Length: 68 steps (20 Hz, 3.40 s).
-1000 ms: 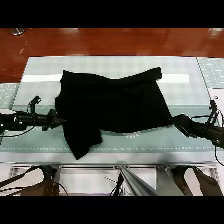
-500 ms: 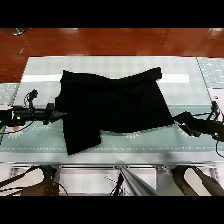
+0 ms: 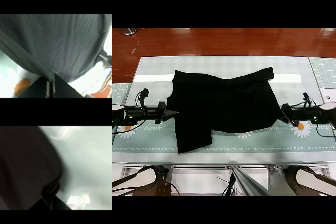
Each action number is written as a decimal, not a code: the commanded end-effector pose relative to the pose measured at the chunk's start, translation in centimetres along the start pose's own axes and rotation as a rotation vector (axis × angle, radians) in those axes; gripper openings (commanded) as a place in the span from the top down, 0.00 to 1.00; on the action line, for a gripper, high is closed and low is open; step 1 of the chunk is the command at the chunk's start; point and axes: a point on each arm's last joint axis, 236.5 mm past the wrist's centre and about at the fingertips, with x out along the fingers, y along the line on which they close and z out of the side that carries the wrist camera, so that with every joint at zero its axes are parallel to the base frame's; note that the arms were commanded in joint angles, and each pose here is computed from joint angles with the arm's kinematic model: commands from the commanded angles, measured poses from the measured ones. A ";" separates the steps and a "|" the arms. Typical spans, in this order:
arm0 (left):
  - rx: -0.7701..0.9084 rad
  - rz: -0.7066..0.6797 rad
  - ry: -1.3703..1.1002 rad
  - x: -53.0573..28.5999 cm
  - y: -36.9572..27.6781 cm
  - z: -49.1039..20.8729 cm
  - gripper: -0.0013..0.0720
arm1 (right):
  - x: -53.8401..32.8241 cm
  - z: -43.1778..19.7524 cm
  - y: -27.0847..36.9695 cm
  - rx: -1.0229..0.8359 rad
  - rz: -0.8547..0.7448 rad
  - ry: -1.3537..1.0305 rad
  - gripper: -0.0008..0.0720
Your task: Fold the shirts.
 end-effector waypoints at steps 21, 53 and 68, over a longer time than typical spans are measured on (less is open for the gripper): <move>1.040 0.460 -1.468 -43.4 -36.6 -13.3 0.96 | -48.7 -19.8 26.1 -0.892 0.079 -1.254 0.94; 0.132 0.241 -0.404 0.9 -9.0 23.5 0.95 | -4.3 22.7 14.7 -0.265 0.159 -0.316 0.94; 0.112 0.427 0.206 2.1 0.7 10.9 0.02 | -0.8 14.6 7.0 -0.384 -0.127 0.045 0.14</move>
